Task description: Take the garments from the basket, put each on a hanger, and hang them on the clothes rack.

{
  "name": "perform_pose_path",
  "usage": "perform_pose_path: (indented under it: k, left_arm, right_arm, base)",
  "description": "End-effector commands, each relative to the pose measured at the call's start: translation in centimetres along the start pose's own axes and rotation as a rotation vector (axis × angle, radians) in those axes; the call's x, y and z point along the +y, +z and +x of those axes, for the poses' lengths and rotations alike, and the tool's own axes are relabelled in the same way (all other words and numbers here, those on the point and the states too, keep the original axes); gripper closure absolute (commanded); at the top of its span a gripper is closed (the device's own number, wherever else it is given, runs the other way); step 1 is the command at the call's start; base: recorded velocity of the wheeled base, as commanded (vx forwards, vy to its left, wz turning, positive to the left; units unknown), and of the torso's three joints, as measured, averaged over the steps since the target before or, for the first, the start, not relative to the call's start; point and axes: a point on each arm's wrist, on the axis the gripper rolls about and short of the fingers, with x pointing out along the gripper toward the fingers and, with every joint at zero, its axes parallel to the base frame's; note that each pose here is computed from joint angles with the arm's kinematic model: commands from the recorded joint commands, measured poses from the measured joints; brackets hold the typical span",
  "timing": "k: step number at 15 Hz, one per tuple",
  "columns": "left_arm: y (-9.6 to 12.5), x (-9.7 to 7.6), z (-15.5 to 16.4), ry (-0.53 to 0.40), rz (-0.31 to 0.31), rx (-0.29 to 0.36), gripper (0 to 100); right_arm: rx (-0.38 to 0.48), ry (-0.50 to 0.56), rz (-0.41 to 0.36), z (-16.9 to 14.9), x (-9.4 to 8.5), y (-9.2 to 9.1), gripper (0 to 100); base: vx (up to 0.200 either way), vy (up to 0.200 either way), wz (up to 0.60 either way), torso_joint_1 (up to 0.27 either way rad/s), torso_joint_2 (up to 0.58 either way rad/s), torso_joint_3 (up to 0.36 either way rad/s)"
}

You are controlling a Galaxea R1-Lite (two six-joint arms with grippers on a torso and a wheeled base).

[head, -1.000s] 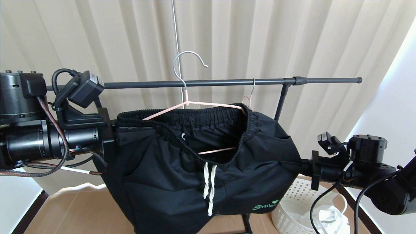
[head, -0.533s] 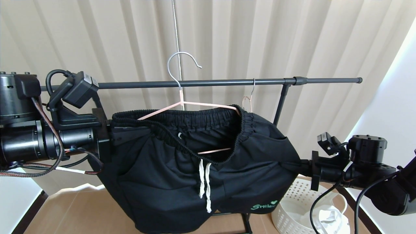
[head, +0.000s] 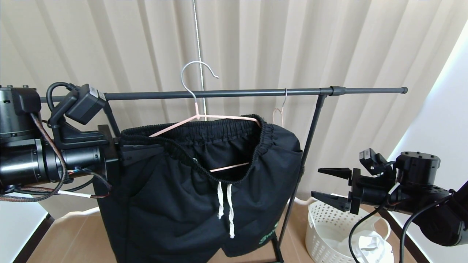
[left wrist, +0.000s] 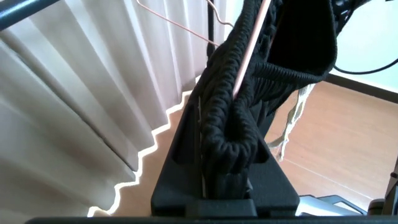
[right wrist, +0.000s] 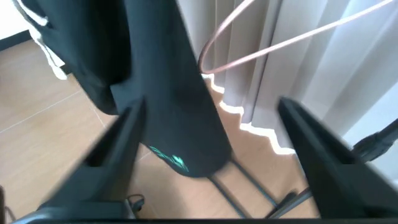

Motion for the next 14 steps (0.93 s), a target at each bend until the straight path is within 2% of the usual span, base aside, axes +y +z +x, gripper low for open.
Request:
perform_pose_path:
  k: [1, 6, 9, 12, 14]
  left_arm:
    - [-0.6, -0.2, -0.2, 0.007, -0.014, 0.014, 100]
    - [-2.0, 0.3, 0.3, 0.074, -0.042, 0.082, 100]
    - [-2.8, 0.3, 0.7, 0.072, -0.052, 0.114, 100]
    - [-5.1, 0.1, 1.5, 0.164, 0.064, 0.254, 100]
    - [-6.7, -0.2, 2.2, 0.171, 0.083, 0.333, 100]
  right_arm:
    - [-0.012, 0.004, -0.027, 0.0, 0.8, 0.7, 0]
    - [0.004, -0.075, -0.056, 1.3, 1.9, 1.6, 0]
    - [0.013, -0.1, -0.064, 1.8, 2.3, 1.7, 0]
    - [0.014, -0.106, -0.064, 1.9, 2.2, 1.7, 0]
    - [0.018, -0.124, -0.063, 1.9, 2.2, 1.7, 0]
  base:
    - [0.0, 0.0, 0.0, 0.0, 0.0, 0.0]
    - [0.0, 0.0, 0.0, 0.0, 0.0, 0.0]
    - [0.0, 0.0, 0.0, 0.0, 0.0, 0.0]
    - [0.0, 0.0, 0.0, 0.0, 0.0, 0.0]
    - [0.0, 0.0, 0.0, 0.0, 0.0, 0.0]
